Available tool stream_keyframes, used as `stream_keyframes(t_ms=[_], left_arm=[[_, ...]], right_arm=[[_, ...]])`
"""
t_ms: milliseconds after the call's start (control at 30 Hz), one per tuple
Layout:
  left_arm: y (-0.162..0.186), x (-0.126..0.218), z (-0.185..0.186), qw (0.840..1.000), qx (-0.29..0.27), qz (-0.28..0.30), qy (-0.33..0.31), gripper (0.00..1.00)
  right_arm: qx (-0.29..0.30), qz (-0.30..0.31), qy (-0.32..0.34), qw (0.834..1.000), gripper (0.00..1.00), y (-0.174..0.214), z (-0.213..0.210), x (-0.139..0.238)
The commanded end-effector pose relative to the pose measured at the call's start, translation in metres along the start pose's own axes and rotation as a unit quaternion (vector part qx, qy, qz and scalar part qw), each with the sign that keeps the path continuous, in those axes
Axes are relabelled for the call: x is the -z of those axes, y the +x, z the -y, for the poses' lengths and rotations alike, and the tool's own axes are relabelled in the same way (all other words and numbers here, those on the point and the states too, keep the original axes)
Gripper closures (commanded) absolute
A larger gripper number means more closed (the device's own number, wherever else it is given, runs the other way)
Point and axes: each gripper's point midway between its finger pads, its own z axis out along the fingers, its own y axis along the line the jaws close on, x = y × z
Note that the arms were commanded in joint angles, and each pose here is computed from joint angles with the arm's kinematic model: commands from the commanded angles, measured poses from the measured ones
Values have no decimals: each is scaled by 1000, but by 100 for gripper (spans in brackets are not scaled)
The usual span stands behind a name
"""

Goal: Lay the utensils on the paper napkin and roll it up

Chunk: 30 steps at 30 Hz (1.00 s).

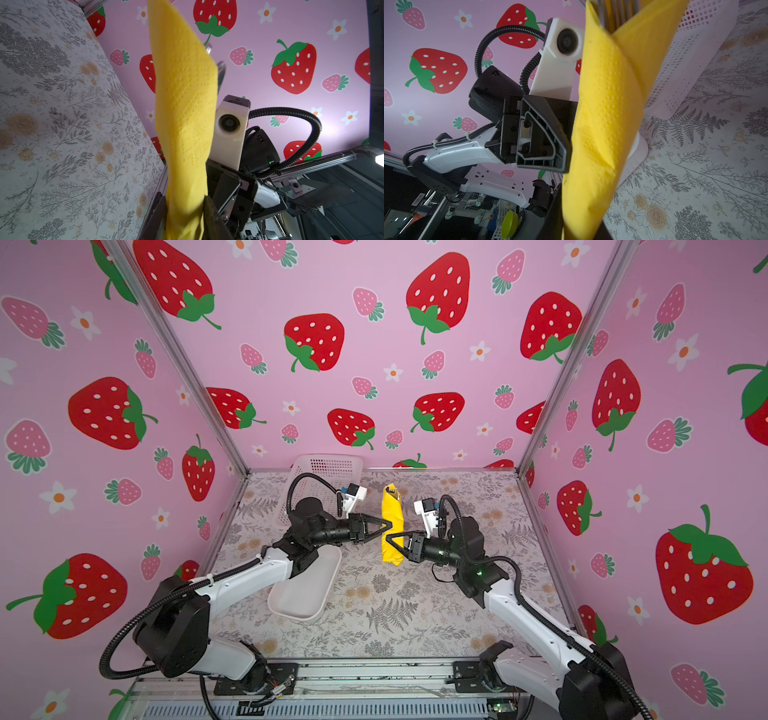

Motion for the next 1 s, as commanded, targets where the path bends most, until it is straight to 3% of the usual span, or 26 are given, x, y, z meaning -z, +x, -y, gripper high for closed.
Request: stream_keyframes(t_ms=[0, 400, 667, 967], left_arm=[[-4, -1, 16, 1000, -19, 0, 22, 75], [-8, -2, 16, 1000, -21, 7, 20, 85], [-10, 0, 30, 998, -36, 12, 47, 88], [-12, 1, 47, 995, -40, 12, 93, 88]], right_arm=[[24, 19, 3, 1000, 82, -11, -6, 4], [29, 18, 7, 999, 76, -12, -8, 6], [25, 29, -45, 998, 62, -16, -22, 14], [2, 34, -104, 994, 59, -19, -32, 21]])
